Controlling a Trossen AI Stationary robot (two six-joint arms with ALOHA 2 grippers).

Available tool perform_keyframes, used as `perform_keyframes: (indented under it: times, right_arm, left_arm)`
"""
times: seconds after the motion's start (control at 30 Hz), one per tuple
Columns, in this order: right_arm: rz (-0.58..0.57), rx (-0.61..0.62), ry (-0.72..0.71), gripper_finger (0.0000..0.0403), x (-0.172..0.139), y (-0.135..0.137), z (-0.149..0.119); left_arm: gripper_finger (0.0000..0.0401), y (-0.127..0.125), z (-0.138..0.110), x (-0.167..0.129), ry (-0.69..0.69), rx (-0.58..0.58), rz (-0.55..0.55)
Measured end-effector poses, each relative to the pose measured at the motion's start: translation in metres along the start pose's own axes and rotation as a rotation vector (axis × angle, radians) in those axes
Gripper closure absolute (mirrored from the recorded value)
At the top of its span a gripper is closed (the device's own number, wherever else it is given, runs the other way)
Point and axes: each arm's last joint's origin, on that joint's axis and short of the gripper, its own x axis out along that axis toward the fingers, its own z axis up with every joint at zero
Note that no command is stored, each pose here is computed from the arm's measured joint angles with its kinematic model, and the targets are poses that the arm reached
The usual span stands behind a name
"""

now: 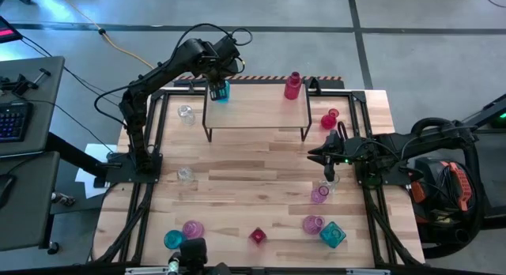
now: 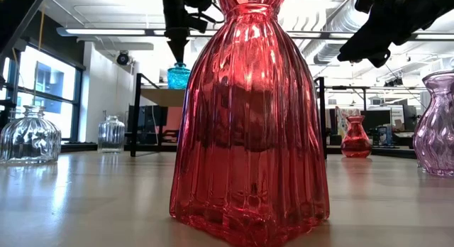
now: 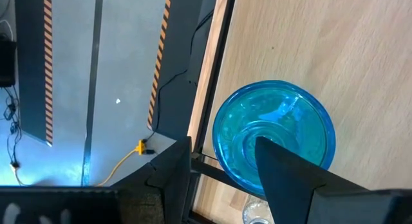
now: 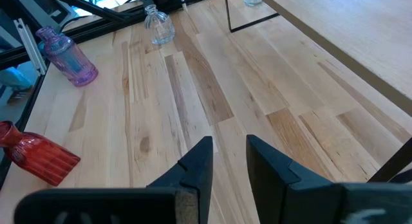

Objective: Sort vases onto shelf
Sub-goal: Put the top left blue vase on the shelf, then put the top left transparent vase on the shelf

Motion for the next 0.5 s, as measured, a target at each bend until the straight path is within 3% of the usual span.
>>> perform_keyframes:
  times: [0.5]
  right_arm:
    - [0.0,0.0,0.0,0.0329,0.0,0.0,0.0]
  left_arm:
    - [0.024,0.005,-0.001,-0.013,-0.041,-0.027,0.031]
